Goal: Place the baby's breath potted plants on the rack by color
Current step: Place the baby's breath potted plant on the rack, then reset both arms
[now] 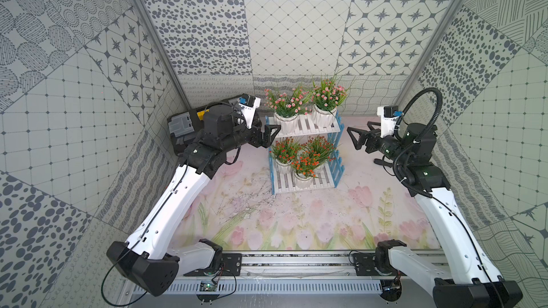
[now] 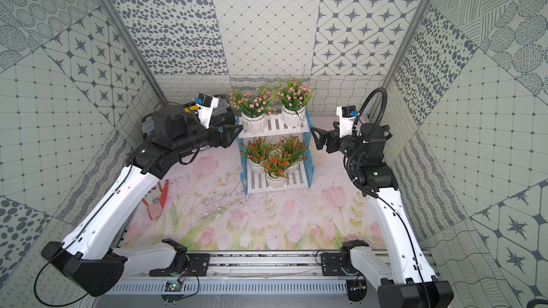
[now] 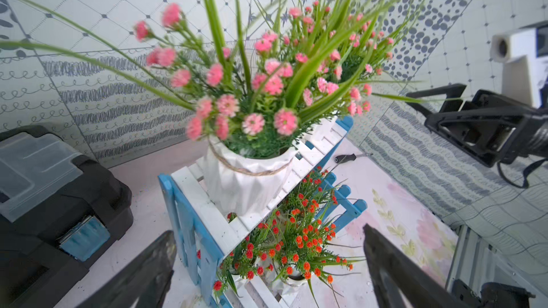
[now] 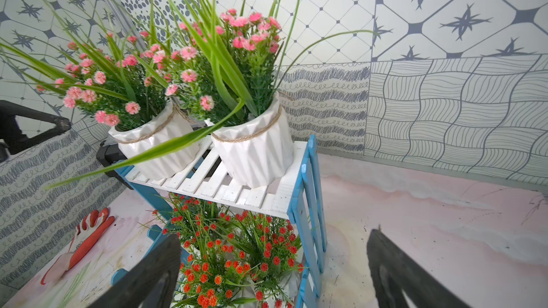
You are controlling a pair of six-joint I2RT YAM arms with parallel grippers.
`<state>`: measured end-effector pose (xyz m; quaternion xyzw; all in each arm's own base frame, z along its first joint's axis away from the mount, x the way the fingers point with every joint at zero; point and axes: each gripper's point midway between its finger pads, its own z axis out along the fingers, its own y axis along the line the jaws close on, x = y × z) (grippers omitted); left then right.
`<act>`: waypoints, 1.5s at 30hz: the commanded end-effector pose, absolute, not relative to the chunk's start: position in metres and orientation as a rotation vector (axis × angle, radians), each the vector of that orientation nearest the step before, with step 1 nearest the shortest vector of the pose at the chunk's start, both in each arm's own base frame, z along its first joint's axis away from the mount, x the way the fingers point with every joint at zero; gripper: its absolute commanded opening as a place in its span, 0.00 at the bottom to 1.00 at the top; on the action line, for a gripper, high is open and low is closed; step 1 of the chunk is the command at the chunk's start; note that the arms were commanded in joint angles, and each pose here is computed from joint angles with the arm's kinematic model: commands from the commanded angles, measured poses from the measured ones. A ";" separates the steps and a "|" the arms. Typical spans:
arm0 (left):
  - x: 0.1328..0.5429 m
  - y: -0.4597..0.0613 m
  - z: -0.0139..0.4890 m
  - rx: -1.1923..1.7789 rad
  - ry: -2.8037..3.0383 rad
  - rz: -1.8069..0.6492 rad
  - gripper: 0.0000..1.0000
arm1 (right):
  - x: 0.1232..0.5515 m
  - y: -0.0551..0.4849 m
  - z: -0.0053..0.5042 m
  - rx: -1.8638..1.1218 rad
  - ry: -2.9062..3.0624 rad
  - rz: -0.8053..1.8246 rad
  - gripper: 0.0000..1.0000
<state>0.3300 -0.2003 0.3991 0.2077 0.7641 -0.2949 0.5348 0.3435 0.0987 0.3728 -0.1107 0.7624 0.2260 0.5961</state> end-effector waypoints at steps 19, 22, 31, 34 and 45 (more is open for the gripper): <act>0.391 0.014 0.186 -0.282 2.183 -0.095 0.99 | 0.411 0.025 0.213 0.120 2.023 0.391 0.98; 0.390 0.018 0.153 -0.251 2.183 -0.036 0.99 | 0.412 0.023 0.193 0.117 2.023 0.367 0.98; 0.400 0.024 0.098 -0.168 2.103 0.059 0.98 | 0.419 0.012 0.146 0.095 2.059 0.261 0.98; 0.403 0.025 0.091 -0.130 2.060 0.093 0.98 | 0.421 0.008 0.129 0.084 2.073 0.220 0.98; 0.399 0.012 0.080 -0.051 1.968 0.105 0.98 | 0.406 0.003 0.124 0.057 1.931 0.155 0.98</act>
